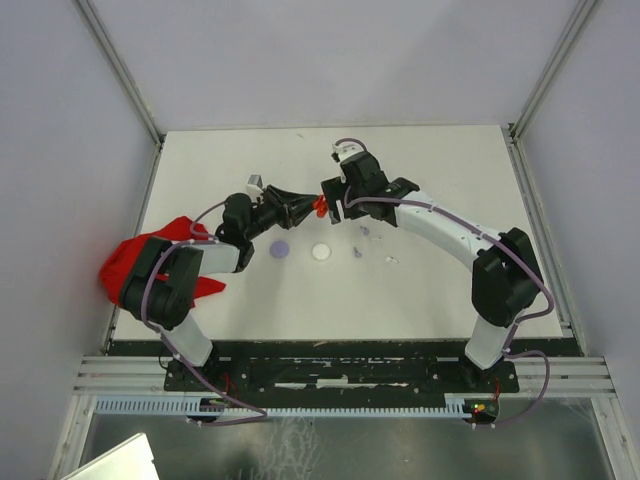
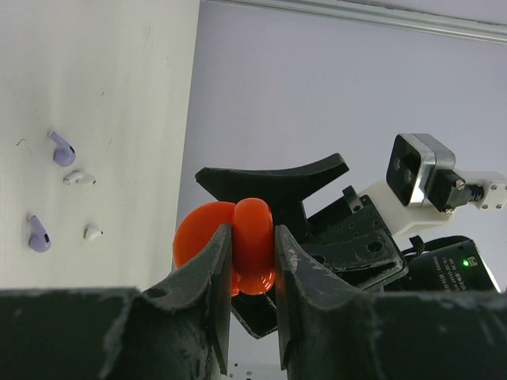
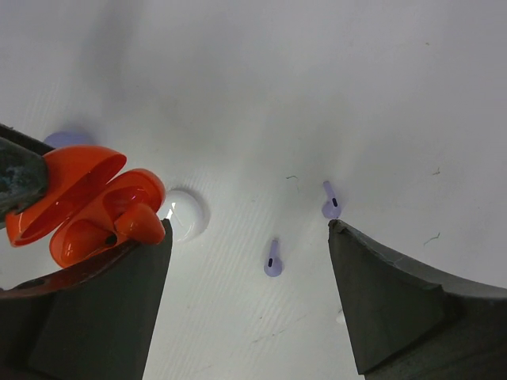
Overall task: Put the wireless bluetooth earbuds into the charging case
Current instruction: Place the earbud in the charging case, then close the charging case, then place the charging case at the center of the board, then pick up the charging case at the center of the board.
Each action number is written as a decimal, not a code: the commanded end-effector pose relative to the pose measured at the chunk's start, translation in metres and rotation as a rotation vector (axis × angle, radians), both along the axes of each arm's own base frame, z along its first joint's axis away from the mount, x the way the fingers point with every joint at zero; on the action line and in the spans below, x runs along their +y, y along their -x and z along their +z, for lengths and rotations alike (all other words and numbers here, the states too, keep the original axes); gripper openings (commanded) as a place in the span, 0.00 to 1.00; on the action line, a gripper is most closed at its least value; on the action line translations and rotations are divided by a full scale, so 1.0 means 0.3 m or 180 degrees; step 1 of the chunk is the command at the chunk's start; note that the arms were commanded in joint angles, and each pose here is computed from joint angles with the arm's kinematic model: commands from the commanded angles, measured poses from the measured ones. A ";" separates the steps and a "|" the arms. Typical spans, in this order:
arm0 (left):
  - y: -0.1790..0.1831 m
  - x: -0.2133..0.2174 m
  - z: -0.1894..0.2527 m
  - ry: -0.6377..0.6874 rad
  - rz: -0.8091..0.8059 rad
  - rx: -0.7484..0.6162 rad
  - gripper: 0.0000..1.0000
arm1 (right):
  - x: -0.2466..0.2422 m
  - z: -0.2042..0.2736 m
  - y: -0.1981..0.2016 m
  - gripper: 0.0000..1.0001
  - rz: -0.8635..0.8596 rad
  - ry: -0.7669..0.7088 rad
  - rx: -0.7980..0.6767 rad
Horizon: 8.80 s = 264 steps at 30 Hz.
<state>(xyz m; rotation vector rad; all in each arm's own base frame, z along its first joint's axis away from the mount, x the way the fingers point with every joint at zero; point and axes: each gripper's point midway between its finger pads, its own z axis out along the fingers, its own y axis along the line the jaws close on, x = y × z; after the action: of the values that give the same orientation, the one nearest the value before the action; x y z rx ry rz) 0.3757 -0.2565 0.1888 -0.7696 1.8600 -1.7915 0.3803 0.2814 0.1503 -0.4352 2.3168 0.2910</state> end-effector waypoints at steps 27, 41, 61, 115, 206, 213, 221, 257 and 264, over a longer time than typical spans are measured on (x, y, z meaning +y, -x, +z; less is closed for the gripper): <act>-0.157 0.093 0.054 0.0183 0.1122 0.0391 0.03 | -0.048 0.080 -0.024 0.90 0.0065 -0.0751 -0.1184; -0.157 -0.023 0.023 0.0191 0.1082 0.0841 0.03 | 0.095 0.071 -0.058 0.89 0.0293 -0.0832 -0.1465; -0.093 -0.010 0.014 0.0170 0.1058 0.0924 0.03 | 0.058 0.058 -0.157 0.89 -0.0023 -0.0343 -0.1751; -0.349 0.057 -0.353 -0.1645 0.0845 -0.0373 0.24 | -0.087 -0.063 0.003 0.95 -0.0066 0.0023 -0.0452; 0.089 0.745 -0.125 -0.2304 0.2379 0.0543 0.73 | 0.556 -0.361 -0.033 0.93 0.1407 0.0660 -0.0251; 0.088 0.753 -0.129 -0.2230 0.2414 0.0576 0.73 | 0.522 -0.330 -0.120 0.93 0.1138 0.0429 -0.0230; 0.082 0.756 -0.131 -0.2207 0.2412 0.0575 0.73 | 0.520 -0.276 -0.182 0.93 0.1091 0.0218 -0.0272; 0.027 0.684 -0.130 -0.2003 0.2092 0.0521 0.71 | 0.484 -0.329 -0.078 0.77 0.1577 0.0201 -0.0025; 0.028 0.685 -0.133 -0.1999 0.2085 0.0527 0.70 | 0.487 -0.352 -0.077 0.73 0.1591 0.0222 0.0021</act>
<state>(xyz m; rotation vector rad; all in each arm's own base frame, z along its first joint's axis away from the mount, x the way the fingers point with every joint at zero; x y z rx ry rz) 0.3532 -0.0503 0.1239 -1.1262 1.8918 -0.6483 0.3956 0.4165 0.0349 -1.0475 2.2382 0.4236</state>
